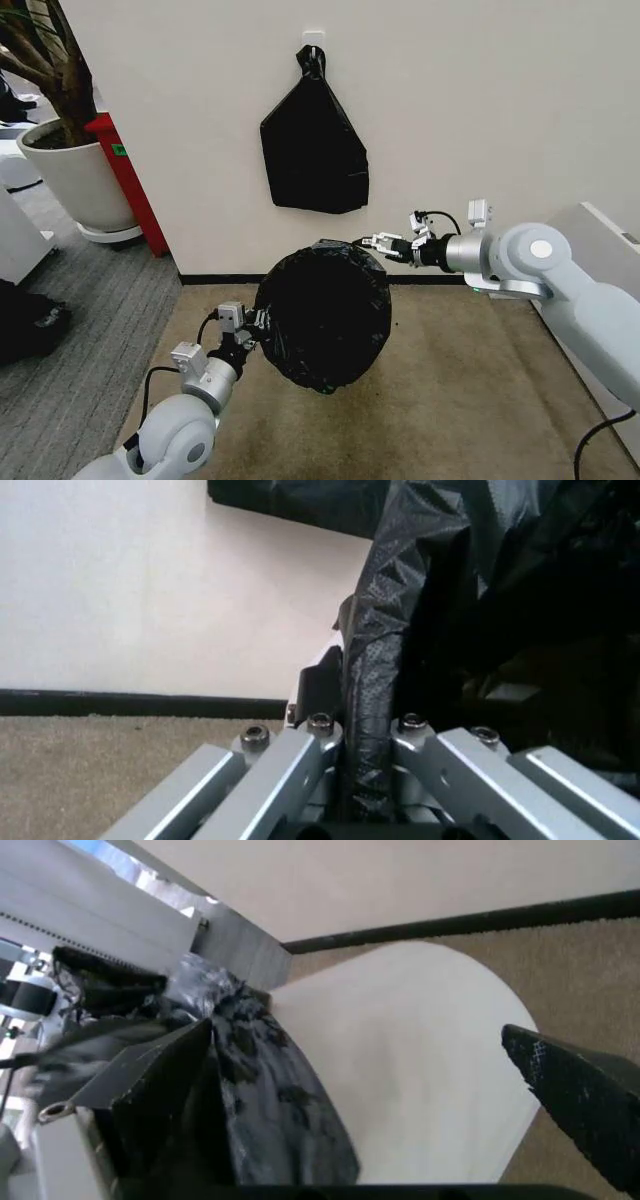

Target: Place the garbage bag over the trash bin.

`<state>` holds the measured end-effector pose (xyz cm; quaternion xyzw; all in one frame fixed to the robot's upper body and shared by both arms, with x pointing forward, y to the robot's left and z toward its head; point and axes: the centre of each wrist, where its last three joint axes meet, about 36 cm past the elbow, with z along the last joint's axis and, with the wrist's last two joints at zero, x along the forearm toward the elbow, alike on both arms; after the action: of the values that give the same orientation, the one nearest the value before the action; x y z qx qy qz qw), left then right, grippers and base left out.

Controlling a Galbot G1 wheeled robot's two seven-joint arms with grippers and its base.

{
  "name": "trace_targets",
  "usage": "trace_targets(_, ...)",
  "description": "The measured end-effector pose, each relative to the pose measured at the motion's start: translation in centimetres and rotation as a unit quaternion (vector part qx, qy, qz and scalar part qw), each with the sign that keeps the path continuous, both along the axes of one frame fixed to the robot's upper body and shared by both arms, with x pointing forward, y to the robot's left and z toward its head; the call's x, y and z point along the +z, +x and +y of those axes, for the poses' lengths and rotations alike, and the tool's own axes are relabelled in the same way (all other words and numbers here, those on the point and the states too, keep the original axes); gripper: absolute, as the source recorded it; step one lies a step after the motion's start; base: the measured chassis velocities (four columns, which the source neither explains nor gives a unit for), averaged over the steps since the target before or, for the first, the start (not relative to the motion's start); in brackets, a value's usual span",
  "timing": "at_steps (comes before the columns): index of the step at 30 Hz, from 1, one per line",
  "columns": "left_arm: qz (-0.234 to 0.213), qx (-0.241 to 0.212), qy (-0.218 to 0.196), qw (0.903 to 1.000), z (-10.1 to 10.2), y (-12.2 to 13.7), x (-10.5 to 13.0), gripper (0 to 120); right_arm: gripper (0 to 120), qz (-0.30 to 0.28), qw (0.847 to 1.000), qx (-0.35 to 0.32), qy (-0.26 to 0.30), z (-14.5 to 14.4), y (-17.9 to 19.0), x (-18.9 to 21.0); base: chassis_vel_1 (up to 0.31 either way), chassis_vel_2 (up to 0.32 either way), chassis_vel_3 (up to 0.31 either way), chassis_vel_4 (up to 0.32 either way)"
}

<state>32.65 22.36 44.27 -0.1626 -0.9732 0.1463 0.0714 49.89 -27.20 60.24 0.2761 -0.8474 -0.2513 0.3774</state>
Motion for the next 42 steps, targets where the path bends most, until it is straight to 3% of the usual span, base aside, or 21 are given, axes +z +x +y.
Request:
trace_targets(15, -0.008, -0.007, -0.008, 0.9999, -0.2, -0.5, 1.0, 1, 100, 0.021, 0.999, -0.037, -0.017, 0.0, 3.3, -4.0, 0.000, 0.000, 0.000, 0.000)
trace_targets(24, -0.003, -0.003, -0.018, 0.9998, -0.2, -0.2, 0.9, 1, 100, 0.008, 0.999, -0.030, -0.013, 0.1, 2.0, -3.1, 0.000, 0.000, 0.000, 0.000)
trace_targets(35, 0.052, 0.026, -0.060, 0.9965, -0.1, 0.5, 0.3, 1, 100, -0.009, 0.998, -0.054, 0.028, -2.5, 0.1, -0.5, 0.000, 0.000, 0.000, 0.000)
trace_targets(42, 0.123, 0.069, -0.126, 0.9820, -0.7, 1.6, 1.1, 1, 100, -0.002, 0.994, -0.097, 0.039, -5.2, -3.2, -2.9, 0.000, 0.000, 0.000, 0.000)
